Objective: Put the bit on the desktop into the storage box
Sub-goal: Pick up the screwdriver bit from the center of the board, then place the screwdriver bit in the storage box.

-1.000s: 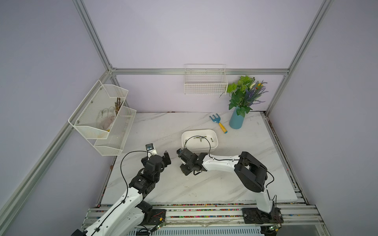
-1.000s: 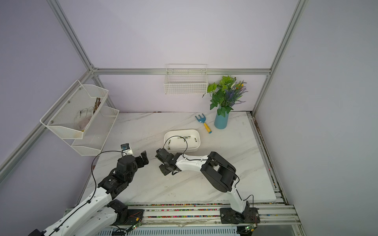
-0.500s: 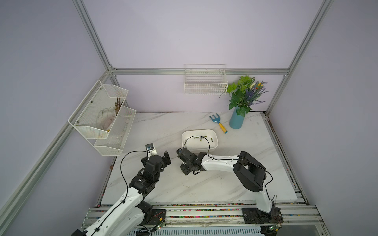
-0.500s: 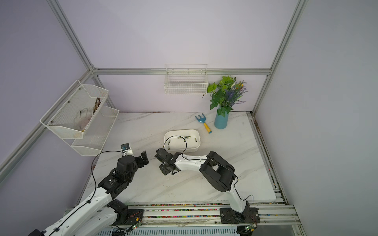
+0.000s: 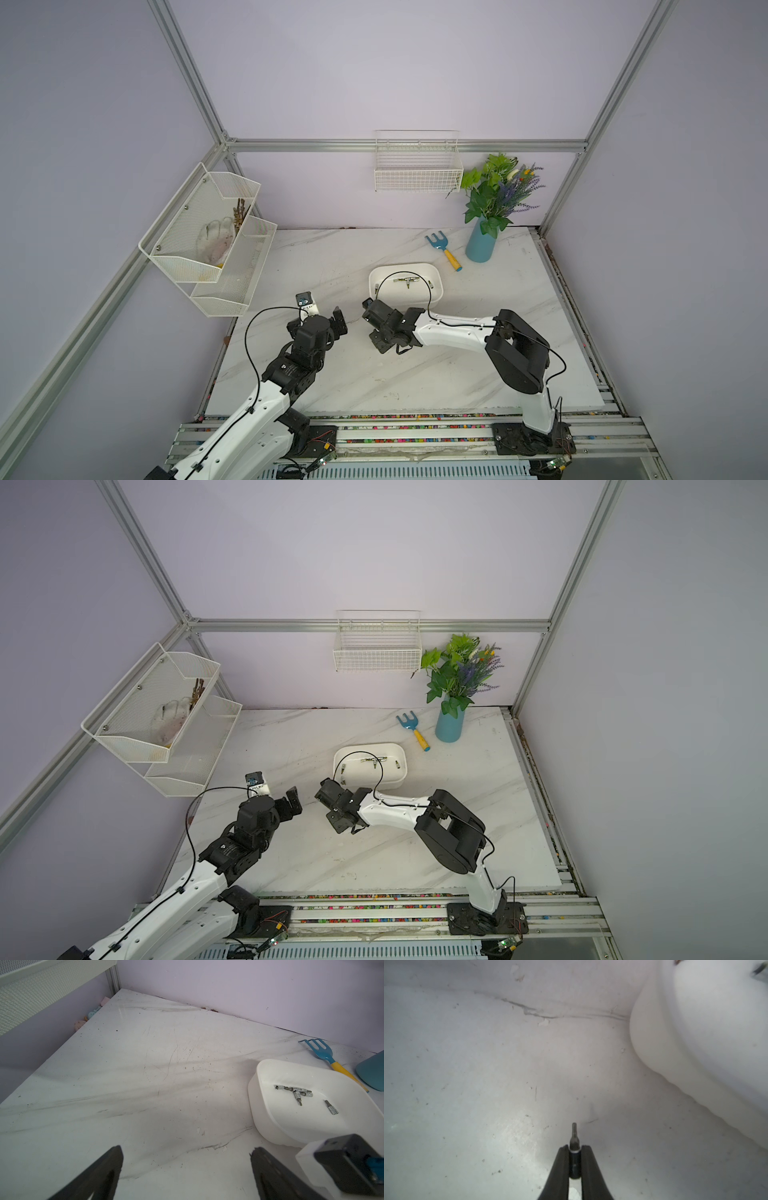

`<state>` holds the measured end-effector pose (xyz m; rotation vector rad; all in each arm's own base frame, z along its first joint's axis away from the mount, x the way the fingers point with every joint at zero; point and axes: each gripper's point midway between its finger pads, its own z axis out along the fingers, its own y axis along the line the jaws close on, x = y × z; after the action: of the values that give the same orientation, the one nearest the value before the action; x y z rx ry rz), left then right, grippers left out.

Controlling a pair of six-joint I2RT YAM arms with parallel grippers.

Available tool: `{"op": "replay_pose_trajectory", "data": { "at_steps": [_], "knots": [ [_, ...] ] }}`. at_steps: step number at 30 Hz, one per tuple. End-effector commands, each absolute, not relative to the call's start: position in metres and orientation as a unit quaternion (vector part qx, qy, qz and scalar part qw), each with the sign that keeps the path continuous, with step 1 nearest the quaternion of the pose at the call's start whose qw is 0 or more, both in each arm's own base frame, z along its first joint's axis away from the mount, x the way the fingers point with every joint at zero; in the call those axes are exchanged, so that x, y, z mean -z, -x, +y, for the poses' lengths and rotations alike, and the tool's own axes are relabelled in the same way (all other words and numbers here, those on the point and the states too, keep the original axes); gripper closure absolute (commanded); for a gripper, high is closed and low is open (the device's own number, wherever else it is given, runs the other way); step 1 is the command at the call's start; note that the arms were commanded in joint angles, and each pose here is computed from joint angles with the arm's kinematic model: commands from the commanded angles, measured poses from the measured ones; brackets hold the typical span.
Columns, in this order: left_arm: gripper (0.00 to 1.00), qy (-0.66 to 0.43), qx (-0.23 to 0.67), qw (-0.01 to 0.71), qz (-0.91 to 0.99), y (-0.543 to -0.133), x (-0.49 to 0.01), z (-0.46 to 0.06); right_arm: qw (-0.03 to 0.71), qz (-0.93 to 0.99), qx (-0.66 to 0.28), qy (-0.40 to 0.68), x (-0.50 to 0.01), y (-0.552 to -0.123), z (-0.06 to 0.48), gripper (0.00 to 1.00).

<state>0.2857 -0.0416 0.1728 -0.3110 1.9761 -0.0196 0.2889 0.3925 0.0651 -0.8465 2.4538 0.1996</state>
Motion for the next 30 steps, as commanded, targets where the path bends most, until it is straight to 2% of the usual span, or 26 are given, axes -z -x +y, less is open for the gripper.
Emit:
{"op": "replay_pose_trajectory", "data": {
  "at_steps": [1,11,19,26,28,30],
  "knots": [
    [0.0,0.139,0.012,0.557,0.819,-0.289,-0.183,-0.039,0.311,0.904,-0.055,0.286,-0.101,-0.303,0.377,0.88],
    [0.0,0.135,0.02,0.555,0.821,-0.29,-0.182,-0.043,0.366,0.906,-0.049,0.207,-0.138,-0.364,0.334,0.88],
    [0.0,0.127,0.029,0.554,0.822,-0.291,-0.182,-0.047,0.379,0.911,-0.072,0.148,-0.136,-0.417,0.313,0.88],
    [0.0,0.113,0.039,0.554,0.824,-0.291,-0.182,-0.053,0.385,0.911,-0.083,0.122,-0.131,-0.446,0.309,0.88],
    [0.0,0.108,0.042,0.554,0.824,-0.291,-0.182,-0.054,0.387,0.911,-0.086,0.117,-0.132,-0.45,0.309,0.84],
    [0.0,0.097,0.046,0.554,0.826,-0.291,-0.182,-0.058,0.391,0.909,-0.088,0.111,-0.137,-0.452,0.307,0.7]
  ]
}}
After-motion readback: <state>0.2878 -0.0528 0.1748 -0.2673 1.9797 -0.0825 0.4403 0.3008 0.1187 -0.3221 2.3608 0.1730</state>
